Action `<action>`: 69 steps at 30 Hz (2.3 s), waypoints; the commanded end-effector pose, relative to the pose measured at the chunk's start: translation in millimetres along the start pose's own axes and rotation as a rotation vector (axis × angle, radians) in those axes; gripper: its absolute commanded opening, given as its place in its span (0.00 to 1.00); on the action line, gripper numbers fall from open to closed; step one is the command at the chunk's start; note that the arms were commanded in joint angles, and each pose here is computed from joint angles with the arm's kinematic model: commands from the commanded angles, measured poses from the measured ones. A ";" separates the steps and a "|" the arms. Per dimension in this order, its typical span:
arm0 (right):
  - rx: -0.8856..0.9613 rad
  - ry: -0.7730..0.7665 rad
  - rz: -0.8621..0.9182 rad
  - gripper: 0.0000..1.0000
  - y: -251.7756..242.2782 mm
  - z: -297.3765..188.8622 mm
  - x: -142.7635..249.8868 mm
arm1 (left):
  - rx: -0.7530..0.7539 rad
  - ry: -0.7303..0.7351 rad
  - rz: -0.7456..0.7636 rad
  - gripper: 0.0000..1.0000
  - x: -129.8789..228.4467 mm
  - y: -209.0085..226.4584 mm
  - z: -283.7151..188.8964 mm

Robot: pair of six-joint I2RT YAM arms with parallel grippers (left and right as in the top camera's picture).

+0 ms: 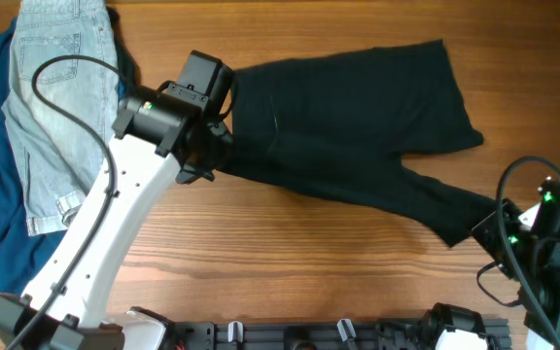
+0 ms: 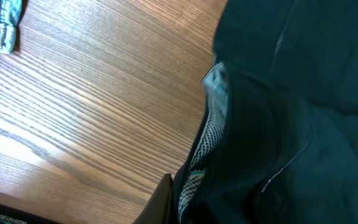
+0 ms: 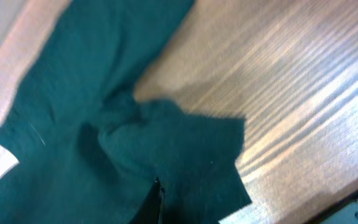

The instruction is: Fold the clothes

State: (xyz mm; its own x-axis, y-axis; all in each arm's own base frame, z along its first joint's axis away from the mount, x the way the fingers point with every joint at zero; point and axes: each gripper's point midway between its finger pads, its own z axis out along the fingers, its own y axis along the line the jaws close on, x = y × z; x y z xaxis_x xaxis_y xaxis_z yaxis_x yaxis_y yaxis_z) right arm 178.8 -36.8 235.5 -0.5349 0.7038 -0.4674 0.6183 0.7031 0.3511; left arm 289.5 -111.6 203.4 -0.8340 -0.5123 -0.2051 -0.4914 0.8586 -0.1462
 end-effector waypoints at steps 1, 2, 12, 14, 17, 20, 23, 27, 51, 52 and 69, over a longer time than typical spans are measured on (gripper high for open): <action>0.082 -0.121 -0.044 0.04 -3.5 -1.3 -36.7 | -0.055 -0.134 -0.020 0.04 -24.3 12.5 -8.1; 0.074 -0.126 -0.058 0.04 3.7 7.8 -46.7 | -0.041 -0.153 -0.023 0.04 -29.3 7.9 -7.2; 0.042 -0.013 -0.177 0.04 49.7 148.3 -98.9 | 0.023 -0.396 -0.075 0.04 -94.8 -39.3 21.0; -0.031 -0.037 -0.209 0.04 67.1 166.3 -110.0 | 0.023 -0.426 -0.084 0.04 -105.4 -47.2 32.3; -0.097 -0.116 -0.228 0.04 86.0 185.0 -132.6 | 0.055 -0.475 -0.105 0.04 -122.7 -63.7 47.1; -0.143 -0.205 -0.239 0.04 100.5 194.2 -154.8 | 0.103 -0.557 -0.139 0.04 -142.8 -78.2 47.0; -0.192 -0.286 -0.246 0.04 116.0 206.3 -173.6 | 0.145 -0.666 -0.184 0.04 -164.7 -89.0 38.5; -0.238 -0.316 -0.271 0.04 135.4 237.5 -174.9 | 0.185 -0.734 -0.220 0.04 -183.1 -101.7 45.5; -0.236 -0.467 -0.520 1.00 175.4 268.2 -176.7 | 0.207 -0.727 0.091 1.00 -212.2 -131.8 104.9; -0.212 -0.411 -0.557 1.00 168.6 266.2 -166.4 | 0.222 -0.682 0.113 1.00 -204.8 -132.5 106.3; -0.179 -0.057 -0.692 0.99 112.3 287.9 -106.2 | 0.366 -0.185 0.358 1.00 -152.4 -105.9 193.0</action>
State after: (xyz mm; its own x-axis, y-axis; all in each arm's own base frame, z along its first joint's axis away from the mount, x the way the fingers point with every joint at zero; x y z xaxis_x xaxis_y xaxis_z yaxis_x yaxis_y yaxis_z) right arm 465.3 -84.9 94.2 -0.7305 0.1435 -0.6677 0.1466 0.9878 0.0520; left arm 503.7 -124.3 72.5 -0.8335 -0.2627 -0.4861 -0.1680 0.9586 -0.2300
